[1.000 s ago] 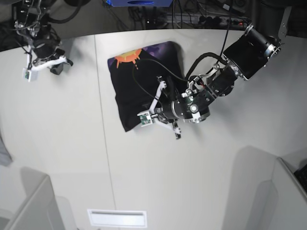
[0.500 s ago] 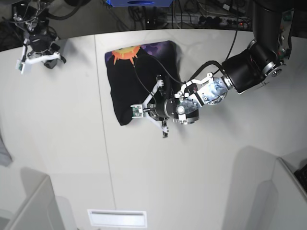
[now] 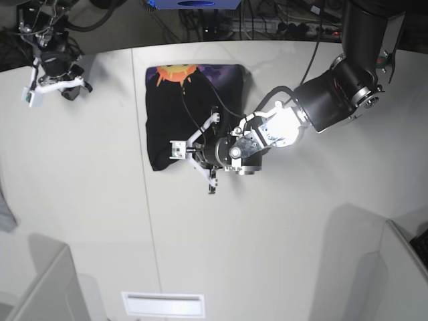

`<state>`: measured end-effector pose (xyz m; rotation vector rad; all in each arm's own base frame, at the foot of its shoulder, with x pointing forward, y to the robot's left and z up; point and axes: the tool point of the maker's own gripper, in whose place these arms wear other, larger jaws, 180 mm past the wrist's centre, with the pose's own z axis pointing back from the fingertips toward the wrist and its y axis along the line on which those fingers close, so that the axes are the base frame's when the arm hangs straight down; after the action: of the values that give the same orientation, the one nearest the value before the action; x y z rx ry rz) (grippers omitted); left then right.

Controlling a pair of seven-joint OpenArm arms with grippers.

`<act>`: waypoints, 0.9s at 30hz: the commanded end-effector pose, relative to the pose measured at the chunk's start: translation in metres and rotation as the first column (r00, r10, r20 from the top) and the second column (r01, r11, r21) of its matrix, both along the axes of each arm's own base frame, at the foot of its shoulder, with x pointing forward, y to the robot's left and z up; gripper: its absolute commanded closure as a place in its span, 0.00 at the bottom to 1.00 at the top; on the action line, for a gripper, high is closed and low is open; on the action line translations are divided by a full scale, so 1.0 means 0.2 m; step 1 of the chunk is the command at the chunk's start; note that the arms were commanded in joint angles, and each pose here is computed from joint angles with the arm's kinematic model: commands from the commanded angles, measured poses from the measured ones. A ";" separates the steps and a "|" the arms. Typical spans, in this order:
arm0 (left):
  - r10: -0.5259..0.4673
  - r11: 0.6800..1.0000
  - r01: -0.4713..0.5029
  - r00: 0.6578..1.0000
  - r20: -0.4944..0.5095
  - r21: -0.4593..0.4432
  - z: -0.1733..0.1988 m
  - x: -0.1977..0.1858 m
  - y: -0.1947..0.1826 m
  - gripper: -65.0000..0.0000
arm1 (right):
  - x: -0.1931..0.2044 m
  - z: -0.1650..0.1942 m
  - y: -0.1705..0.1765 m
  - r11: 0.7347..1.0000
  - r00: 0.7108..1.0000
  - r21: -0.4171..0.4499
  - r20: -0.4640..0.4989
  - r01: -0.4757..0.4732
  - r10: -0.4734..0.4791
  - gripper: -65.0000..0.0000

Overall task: Fold the T-shirt properly
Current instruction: 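Drag the bundle with the left gripper and straighten it on the table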

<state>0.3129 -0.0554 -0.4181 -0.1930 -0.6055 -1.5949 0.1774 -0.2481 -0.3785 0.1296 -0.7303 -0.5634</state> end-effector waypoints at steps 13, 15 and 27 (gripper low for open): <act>0.002 1.000 -0.002 0.999 0.044 -0.001 0.07 0.08 0.00 1.00 | 0.05 0.05 -0.02 1.000 0.999 -0.019 0.043 -0.006 0.007 1.00; 0.001 1.000 -0.001 0.999 0.047 0.000 0.07 0.08 0.00 1.00 | 0.05 0.05 -0.01 1.000 0.999 -0.017 0.042 -0.012 0.013 1.00; -0.001 1.000 0.002 0.995 0.104 -0.009 0.17 0.19 -0.02 0.48 | 0.04 0.04 0.00 1.000 0.999 -0.018 0.036 -0.017 0.018 1.00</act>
<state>0.3387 -0.0516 -0.4004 -0.1213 -0.6375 -1.6135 0.1814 -0.2460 -0.3773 0.1360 -0.7362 -0.5549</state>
